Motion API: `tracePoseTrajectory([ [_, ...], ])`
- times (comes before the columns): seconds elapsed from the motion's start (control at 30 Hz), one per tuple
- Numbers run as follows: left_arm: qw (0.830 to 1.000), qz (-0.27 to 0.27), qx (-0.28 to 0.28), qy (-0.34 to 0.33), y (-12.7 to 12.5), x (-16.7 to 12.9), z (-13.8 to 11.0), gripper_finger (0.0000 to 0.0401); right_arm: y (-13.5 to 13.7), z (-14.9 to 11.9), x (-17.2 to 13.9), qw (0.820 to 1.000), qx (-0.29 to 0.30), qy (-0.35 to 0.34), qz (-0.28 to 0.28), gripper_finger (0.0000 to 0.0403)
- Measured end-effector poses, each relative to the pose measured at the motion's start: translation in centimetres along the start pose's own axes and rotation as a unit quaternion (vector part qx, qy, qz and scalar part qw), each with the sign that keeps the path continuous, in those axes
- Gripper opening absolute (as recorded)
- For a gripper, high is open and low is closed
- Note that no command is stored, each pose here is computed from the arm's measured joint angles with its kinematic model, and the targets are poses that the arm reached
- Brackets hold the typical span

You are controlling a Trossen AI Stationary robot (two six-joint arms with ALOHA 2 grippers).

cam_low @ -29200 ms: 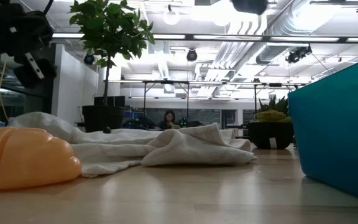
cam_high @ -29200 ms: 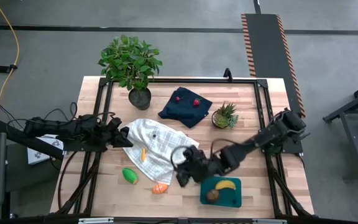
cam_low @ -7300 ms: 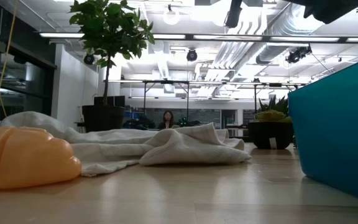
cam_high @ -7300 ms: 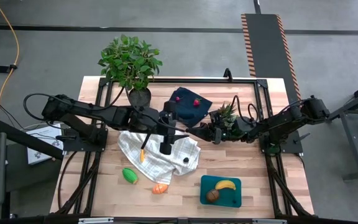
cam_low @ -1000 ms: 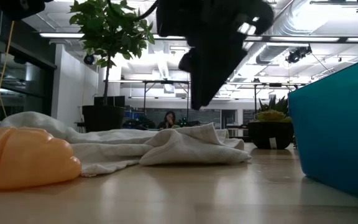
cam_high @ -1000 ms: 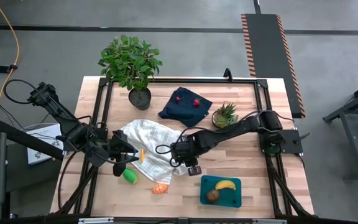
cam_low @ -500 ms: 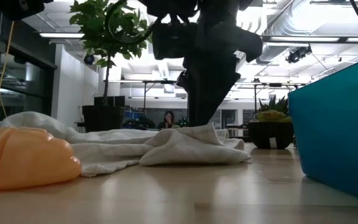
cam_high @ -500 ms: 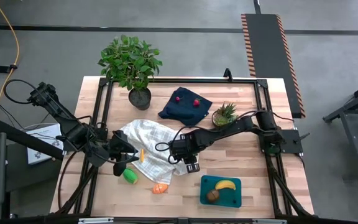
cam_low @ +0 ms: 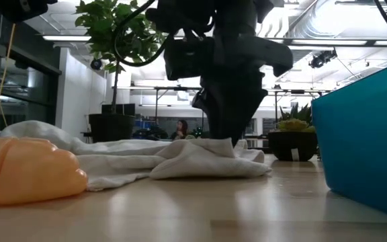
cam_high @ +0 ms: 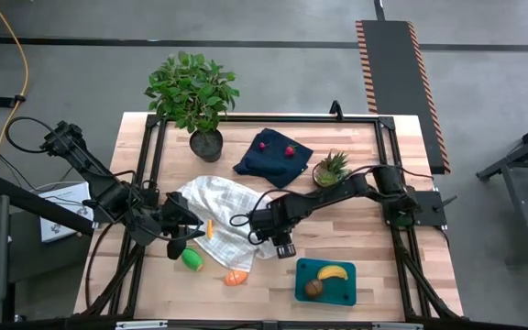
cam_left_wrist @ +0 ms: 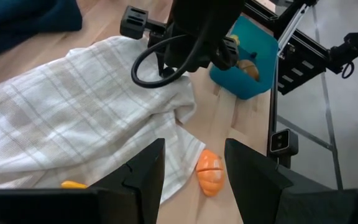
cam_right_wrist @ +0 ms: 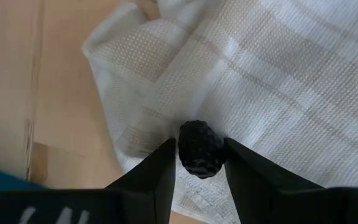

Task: Pick and placing Produce into tupperware
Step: Put the blackberry into the bin

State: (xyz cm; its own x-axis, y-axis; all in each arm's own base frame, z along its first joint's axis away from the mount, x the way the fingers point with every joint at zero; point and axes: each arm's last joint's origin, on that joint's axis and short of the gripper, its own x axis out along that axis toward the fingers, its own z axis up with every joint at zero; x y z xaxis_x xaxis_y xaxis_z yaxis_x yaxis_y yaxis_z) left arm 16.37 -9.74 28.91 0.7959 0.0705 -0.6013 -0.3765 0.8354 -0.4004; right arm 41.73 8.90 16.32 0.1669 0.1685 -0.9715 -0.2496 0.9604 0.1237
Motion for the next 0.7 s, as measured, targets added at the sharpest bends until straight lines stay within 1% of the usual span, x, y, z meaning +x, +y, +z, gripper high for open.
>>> tracePoseTrajectory([
  [0.2, 1.000, 0.000, 0.000, 0.000, 0.00, 0.00, 0.00, 0.0156, 0.08, 0.08, 0.01, 1.000, -0.001, -0.004, -0.001, 0.0123],
  [0.47, 1.000, 0.000, 0.000, 0.000, 0.00, 0.00, 0.00, 0.0156, 0.09, 0.03, 0.00, 1.000, 0.002, -0.002, -0.002, 0.0074],
  [0.57, 1.000, 0.000, 0.000, 0.000, 0.00, 0.00, 0.00, 0.0156, 0.08, 0.02, 0.00, 1.000, 0.011, -0.001, -0.002, 0.0071],
  [0.7, 1.000, 0.000, 0.000, 0.000, 0.00, 0.00, 0.00, 0.0156, 0.09, -0.02, -0.07, 1.000, 0.014, 0.000, -0.003, 0.0077],
])
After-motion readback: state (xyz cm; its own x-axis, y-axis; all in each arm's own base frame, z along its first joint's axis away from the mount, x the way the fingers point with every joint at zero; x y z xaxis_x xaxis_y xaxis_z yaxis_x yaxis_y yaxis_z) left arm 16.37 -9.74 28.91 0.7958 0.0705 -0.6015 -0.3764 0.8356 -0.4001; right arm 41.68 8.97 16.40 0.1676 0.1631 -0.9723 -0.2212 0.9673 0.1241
